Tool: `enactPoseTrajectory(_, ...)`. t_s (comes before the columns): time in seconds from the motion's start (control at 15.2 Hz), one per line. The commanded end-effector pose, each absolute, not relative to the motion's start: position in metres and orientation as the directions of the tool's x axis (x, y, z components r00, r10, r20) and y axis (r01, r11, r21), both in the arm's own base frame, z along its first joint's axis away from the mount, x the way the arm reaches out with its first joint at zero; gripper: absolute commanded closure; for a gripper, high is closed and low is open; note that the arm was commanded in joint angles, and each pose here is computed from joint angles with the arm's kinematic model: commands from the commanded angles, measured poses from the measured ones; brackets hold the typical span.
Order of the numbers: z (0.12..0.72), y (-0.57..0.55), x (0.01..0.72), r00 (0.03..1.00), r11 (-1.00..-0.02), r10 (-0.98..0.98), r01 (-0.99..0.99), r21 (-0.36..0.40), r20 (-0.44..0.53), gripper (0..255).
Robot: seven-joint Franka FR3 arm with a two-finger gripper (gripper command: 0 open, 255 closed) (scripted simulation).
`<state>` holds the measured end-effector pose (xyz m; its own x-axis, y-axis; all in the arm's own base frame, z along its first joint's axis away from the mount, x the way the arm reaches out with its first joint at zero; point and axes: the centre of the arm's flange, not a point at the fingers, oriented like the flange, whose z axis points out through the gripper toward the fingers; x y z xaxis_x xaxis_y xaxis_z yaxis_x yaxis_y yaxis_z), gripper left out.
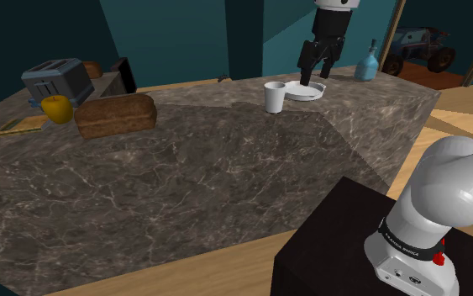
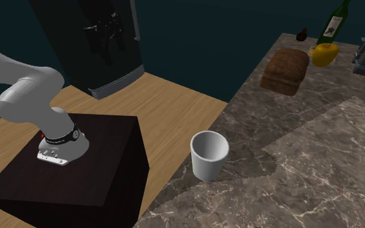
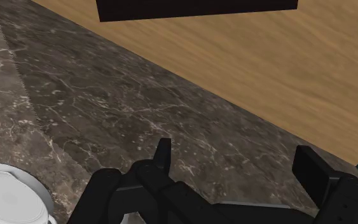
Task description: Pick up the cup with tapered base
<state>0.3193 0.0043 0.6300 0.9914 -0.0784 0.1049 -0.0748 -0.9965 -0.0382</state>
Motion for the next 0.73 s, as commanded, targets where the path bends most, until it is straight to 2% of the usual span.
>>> enactPoseTrajectory(0.0, 0.63, 0.004, 0.319, 0.991, -0.996, -0.078, -0.075, -0.038, 0.105, 0)
enactPoseTrajectory(0.66, 0.593, -0.08, 0.418, 0.988, -0.991, -0.127, -0.122, -0.055, 0.084, 0)
